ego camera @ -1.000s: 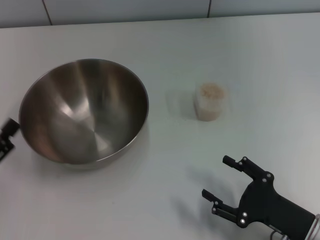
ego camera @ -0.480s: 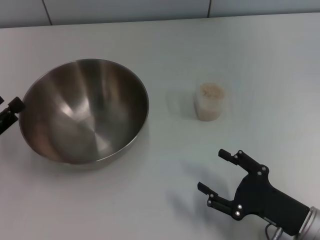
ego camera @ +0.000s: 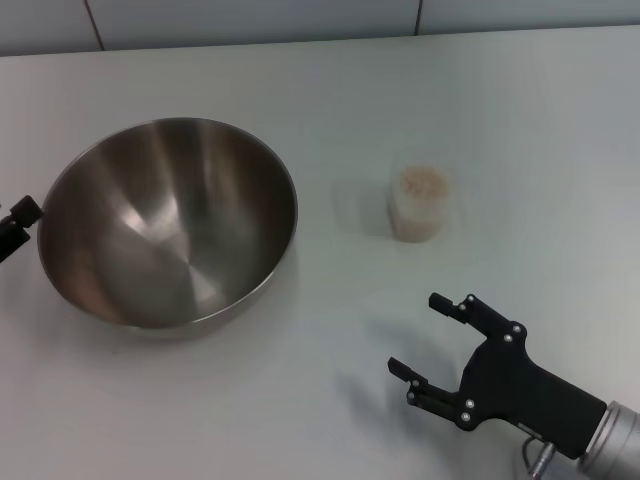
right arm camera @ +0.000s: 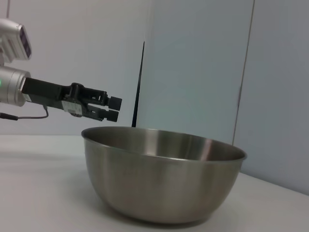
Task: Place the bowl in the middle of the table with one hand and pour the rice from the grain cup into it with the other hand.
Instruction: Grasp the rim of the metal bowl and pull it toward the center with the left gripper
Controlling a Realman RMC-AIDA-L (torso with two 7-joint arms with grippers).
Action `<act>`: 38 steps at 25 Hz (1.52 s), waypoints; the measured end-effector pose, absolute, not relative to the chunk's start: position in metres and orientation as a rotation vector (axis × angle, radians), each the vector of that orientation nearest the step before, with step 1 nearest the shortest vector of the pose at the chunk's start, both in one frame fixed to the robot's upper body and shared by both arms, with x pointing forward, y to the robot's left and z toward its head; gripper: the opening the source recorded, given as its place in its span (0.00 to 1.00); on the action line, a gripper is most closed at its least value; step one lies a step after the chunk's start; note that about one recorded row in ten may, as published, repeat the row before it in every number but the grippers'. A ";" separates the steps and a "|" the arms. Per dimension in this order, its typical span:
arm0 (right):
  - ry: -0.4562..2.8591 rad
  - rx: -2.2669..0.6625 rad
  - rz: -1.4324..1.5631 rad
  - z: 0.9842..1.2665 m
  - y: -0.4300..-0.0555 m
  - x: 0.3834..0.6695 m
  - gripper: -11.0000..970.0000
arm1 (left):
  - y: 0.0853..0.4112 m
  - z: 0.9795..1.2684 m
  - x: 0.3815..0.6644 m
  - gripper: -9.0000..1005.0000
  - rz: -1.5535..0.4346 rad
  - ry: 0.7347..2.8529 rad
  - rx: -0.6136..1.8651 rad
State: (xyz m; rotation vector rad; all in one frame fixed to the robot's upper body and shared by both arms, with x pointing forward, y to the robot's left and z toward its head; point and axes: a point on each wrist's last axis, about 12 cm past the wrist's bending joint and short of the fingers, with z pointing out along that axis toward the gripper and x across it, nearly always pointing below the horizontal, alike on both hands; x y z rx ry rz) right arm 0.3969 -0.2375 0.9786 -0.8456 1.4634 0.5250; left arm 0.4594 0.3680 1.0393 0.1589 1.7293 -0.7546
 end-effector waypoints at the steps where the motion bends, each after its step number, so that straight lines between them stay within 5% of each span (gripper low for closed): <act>1: 1.463 -0.848 0.525 0.979 -0.237 0.398 0.84 | 0.368 1.039 0.459 0.78 -0.755 1.729 0.159; 22: 1.471 -0.864 0.515 0.979 -0.233 0.412 0.84 | 0.383 1.053 0.473 0.78 -0.776 1.917 0.153; 27: 1.469 -0.858 0.509 0.980 -0.233 0.414 0.84 | 0.389 1.062 0.471 0.78 -0.749 1.871 0.168; 33: 1.469 -0.867 0.502 0.981 -0.232 0.419 0.84 | 0.398 1.099 0.453 0.78 -0.624 1.505 0.340; 38: 1.468 -0.865 0.500 0.981 -0.232 0.420 0.84 | 0.399 1.094 0.467 0.78 -0.633 1.709 0.327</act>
